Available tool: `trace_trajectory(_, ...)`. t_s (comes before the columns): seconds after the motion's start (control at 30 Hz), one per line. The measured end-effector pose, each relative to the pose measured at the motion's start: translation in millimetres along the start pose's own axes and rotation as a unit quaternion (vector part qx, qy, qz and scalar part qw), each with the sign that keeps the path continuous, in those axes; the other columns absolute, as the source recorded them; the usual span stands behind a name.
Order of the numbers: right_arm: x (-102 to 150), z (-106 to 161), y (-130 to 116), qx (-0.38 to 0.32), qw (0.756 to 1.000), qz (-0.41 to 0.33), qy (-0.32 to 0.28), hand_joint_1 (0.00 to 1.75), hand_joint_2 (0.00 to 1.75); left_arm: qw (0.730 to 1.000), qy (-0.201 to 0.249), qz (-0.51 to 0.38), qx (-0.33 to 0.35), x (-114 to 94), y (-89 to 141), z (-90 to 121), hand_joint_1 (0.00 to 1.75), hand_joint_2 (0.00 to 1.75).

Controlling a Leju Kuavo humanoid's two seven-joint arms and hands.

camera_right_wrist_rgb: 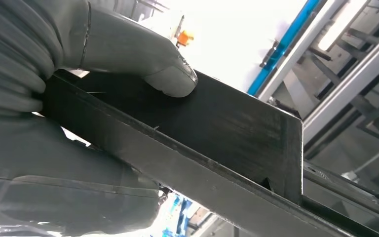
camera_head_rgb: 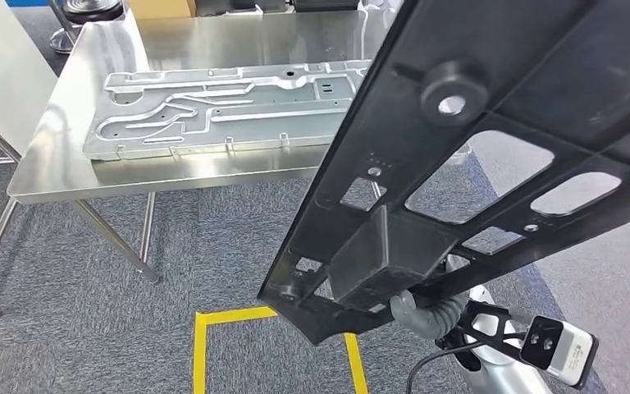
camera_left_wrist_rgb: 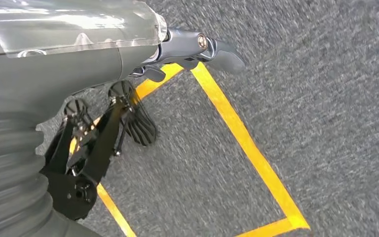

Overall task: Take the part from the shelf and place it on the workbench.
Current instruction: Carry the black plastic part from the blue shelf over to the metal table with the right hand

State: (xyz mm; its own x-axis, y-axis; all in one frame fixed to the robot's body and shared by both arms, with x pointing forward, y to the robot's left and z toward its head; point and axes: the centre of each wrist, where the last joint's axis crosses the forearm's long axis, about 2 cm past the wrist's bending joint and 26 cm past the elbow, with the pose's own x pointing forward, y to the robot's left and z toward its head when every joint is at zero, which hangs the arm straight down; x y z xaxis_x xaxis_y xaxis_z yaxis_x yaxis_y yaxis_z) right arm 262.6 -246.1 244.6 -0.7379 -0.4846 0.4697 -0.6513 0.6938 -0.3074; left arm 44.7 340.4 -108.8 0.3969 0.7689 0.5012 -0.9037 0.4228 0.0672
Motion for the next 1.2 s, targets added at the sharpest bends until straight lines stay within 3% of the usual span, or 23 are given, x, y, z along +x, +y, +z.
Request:
trace_trajectory(0.43, 8, -7, -12, -0.008, 1.0, 0.018, -0.022, 1.75, 1.75, 1.0, -0.004, 0.003, -0.006, 1, -4, 0, 0.0, 1.75)
trace_trajectory(1.2, 2, -25, -7, -0.004, 0.999, 0.017, -0.042, 1.75, 1.75, 1.0, -0.003, 0.005, -0.005, 3, -3, -1, 0.0, 1.75)
